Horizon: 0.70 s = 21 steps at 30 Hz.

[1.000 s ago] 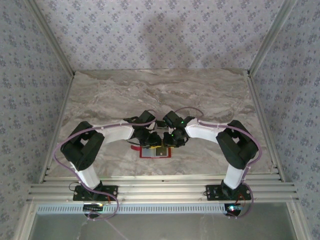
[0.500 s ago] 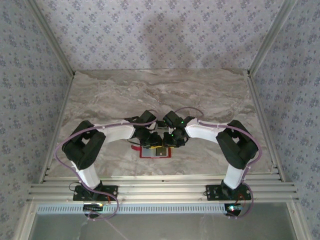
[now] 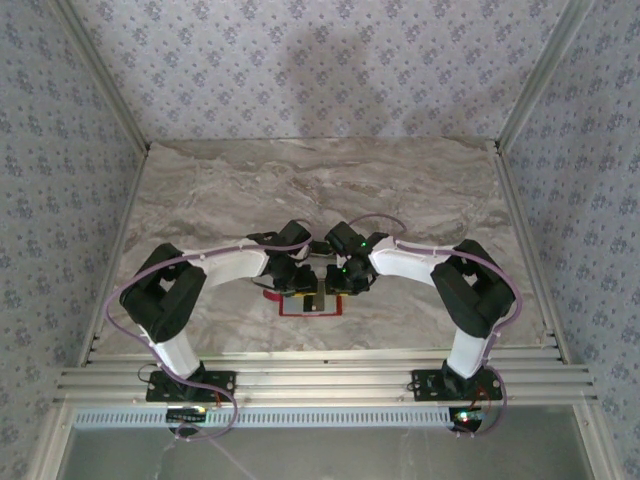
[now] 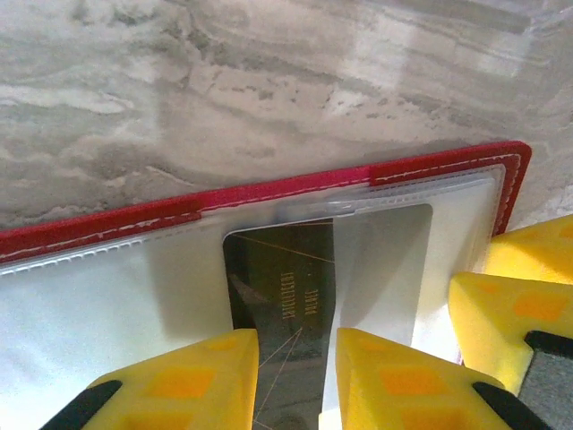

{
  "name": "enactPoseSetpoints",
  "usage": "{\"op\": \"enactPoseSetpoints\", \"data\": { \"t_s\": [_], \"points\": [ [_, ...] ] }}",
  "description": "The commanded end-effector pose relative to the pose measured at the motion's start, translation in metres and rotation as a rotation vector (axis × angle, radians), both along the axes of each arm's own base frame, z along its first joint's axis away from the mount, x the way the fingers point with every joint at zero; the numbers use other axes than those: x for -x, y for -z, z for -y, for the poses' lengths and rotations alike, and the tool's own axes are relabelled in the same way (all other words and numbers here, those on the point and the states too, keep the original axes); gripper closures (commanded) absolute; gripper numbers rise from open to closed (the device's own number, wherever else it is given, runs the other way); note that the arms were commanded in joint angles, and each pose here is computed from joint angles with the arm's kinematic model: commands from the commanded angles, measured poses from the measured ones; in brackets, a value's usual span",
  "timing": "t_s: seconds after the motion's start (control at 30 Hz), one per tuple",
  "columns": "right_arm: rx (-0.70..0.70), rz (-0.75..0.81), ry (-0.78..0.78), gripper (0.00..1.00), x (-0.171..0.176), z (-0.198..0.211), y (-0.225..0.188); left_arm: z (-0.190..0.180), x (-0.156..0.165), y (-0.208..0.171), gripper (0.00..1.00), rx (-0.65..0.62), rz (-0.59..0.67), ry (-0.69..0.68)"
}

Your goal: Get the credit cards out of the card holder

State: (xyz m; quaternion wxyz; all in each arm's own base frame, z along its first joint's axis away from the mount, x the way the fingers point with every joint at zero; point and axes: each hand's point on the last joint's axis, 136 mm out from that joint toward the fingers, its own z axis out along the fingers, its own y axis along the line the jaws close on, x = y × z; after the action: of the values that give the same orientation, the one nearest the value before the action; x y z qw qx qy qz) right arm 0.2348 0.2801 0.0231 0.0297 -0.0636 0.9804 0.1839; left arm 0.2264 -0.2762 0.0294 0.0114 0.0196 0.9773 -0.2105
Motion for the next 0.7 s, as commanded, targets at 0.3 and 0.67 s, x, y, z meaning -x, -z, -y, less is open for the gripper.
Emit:
{"op": "enactPoseSetpoints", "data": {
  "t_s": [0.3,0.67],
  "points": [
    [0.058,-0.042,-0.011,0.73,0.008,0.006,0.012,-0.004,-0.009,-0.024,0.69,0.061,0.057,-0.036],
    [0.062,-0.044,-0.013,0.73,0.009,0.006,0.013,-0.006,-0.007,-0.008,0.68,0.14,0.036,-0.061]
  ]
}}
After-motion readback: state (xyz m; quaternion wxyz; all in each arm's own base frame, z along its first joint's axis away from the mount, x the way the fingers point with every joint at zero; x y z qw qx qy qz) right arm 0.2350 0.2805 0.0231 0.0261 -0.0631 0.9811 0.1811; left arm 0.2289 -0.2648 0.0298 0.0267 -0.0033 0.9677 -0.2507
